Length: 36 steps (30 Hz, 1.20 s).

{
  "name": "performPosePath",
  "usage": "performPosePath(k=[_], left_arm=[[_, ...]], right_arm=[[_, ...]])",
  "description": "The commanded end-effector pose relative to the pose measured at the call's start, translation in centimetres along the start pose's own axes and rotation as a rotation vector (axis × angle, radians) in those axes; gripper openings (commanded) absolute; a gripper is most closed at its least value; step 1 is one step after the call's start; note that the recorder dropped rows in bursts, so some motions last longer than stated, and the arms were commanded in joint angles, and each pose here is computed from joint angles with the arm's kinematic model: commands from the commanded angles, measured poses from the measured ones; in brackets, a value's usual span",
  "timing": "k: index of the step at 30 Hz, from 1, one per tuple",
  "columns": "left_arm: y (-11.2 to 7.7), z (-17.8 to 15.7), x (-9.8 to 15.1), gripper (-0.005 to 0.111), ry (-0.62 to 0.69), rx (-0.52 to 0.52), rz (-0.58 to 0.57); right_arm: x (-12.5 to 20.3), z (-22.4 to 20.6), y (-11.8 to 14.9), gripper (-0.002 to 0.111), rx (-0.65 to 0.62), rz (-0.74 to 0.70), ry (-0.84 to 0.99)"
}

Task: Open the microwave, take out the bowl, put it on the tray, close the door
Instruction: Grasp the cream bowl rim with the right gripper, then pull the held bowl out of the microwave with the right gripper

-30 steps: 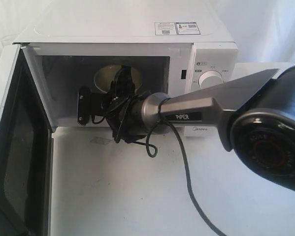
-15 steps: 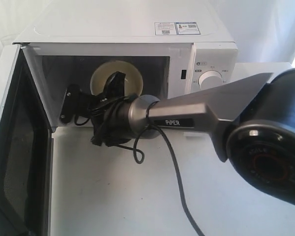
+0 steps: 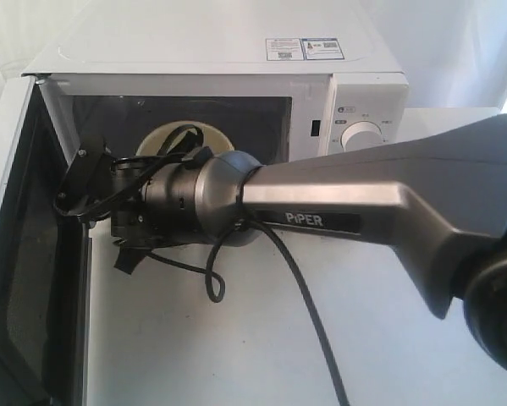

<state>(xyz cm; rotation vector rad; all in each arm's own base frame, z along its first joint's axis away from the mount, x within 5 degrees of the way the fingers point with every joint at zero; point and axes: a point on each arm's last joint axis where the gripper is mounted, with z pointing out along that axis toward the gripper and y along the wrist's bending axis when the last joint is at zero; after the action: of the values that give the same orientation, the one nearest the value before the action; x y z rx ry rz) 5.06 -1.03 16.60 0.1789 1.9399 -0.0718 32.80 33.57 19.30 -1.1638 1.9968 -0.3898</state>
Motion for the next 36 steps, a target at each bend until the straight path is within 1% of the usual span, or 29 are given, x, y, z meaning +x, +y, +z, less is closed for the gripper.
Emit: performPosePath(k=[1, 5, 10, 15, 17, 22, 25, 28, 33, 36], left_arm=[[0.0, 0.0, 0.1, 0.0, -0.003, 0.004, -0.011], [0.0, 0.0, 0.1, 0.0, -0.003, 0.004, -0.011], [0.0, 0.0, 0.1, 0.0, -0.003, 0.004, -0.011], [0.0, 0.0, 0.1, 0.0, -0.003, 0.004, -0.011], [0.0, 0.0, 0.1, 0.0, -0.003, 0.004, -0.011], [0.0, 0.0, 0.1, 0.0, -0.003, 0.004, -0.011], [0.0, 0.0, 0.1, 0.0, -0.003, 0.004, -0.011], [0.0, 0.0, 0.1, 0.0, -0.003, 0.004, -0.011], [0.0, 0.0, 0.1, 0.0, -0.003, 0.004, -0.011], [0.0, 0.0, 0.1, 0.0, -0.003, 0.004, -0.011]], right_arm=[[1.5, -1.1, -0.2, 0.0, -0.018, -0.02, 0.113], [3.4, -3.0, -0.5, 0.0, -0.048, -0.005, 0.129], [6.4, -6.4, -1.4, 0.0, -0.069, 0.079, 0.13], [10.3, -9.0, -1.7, 0.0, -0.078, 0.102, 0.167], [12.2, -8.8, -1.6, 0.0, -0.083, 0.127, 0.207], [17.6, -7.0, -2.4, 0.0, -0.068, 0.27, 0.355], [19.9, -6.6, -2.6, 0.0, -0.064, 0.291, 0.43], [20.8, -6.5, -2.3, 0.0, -0.081, 0.294, 0.44], [20.3, -6.3, -1.7, 0.0, -0.14, 0.306, 0.361], [20.4, -6.3, -1.7, 0.0, -0.129, 0.344, 0.37]])
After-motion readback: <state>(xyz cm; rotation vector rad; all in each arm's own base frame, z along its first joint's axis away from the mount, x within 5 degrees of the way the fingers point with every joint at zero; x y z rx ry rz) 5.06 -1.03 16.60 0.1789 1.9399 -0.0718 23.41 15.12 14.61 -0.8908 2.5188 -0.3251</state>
